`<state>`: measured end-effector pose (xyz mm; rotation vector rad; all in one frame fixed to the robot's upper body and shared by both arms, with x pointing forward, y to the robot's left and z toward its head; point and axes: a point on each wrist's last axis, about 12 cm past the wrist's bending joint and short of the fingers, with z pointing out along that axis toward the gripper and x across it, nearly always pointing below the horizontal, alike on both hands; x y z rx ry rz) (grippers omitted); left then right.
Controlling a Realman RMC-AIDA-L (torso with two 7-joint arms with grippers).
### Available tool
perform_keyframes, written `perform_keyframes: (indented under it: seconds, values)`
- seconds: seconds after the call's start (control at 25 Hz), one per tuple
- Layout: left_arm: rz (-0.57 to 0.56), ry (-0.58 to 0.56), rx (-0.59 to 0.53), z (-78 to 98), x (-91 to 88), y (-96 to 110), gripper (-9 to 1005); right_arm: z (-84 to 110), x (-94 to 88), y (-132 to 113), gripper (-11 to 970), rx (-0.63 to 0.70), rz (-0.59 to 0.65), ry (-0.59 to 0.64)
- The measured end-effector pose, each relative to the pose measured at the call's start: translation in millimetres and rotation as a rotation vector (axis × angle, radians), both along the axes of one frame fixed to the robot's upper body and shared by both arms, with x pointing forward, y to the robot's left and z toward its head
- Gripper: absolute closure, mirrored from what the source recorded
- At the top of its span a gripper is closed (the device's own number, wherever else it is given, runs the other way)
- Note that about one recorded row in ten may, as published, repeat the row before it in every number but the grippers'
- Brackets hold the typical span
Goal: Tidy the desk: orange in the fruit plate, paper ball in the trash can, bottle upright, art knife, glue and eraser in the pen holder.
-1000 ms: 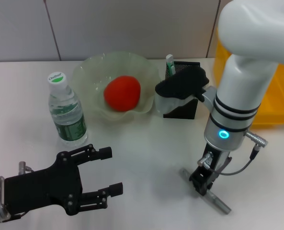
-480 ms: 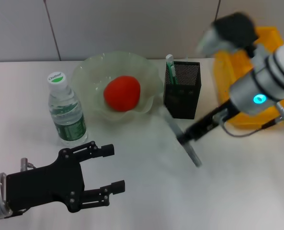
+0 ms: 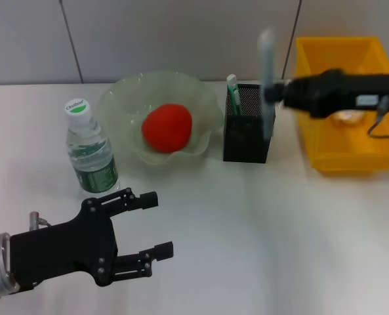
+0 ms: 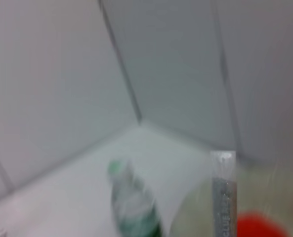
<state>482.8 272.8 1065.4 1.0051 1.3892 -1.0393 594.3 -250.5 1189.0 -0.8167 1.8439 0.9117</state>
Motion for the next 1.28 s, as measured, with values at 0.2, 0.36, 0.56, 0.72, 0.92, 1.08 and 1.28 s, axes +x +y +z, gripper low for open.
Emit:
perform_keyframes:
  seconds: [0.2, 0.36, 0.56, 0.72, 0.92, 1.08, 1.28]
  values:
    - [0.007, -0.002, -0.002, -0.6, -0.5, 0.3, 190, -11.8, 4.8, -24.5, 835, 0.171, -0.120, -0.123]
    - [0.007, -0.006, -0.002, -0.6, -0.7, 0.2, 190, -24.8, 20.1, -21.9, 836, 0.162, -0.208, -0.137]
    - [0.007, -0.011, -0.004, -0.9, -1.5, -0.2, 190, -39.9, 36.7, -6.9, 835, 0.141, -0.262, -0.102]
    - [0.008, -0.009, -0.004, -1.3, -2.2, 0.2, 190, -49.9, 41.5, -0.9, 835, 0.114, -0.284, -0.093]
    - [0.010, -0.006, -0.006, -2.1, -3.4, 0.0, 191, -60.0, 46.4, 10.6, 836, 0.045, -0.292, -0.081]
    - [0.011, -0.005, -0.007, -2.3, -4.1, 0.7, 191, -65.1, 49.3, 18.5, 830, 0.012, -0.292, -0.069]
    - [0.007, -0.006, -0.011, -1.7, -5.1, 1.6, 190, -66.3, 50.6, 20.5, 821, 0.015, -0.299, -0.069]
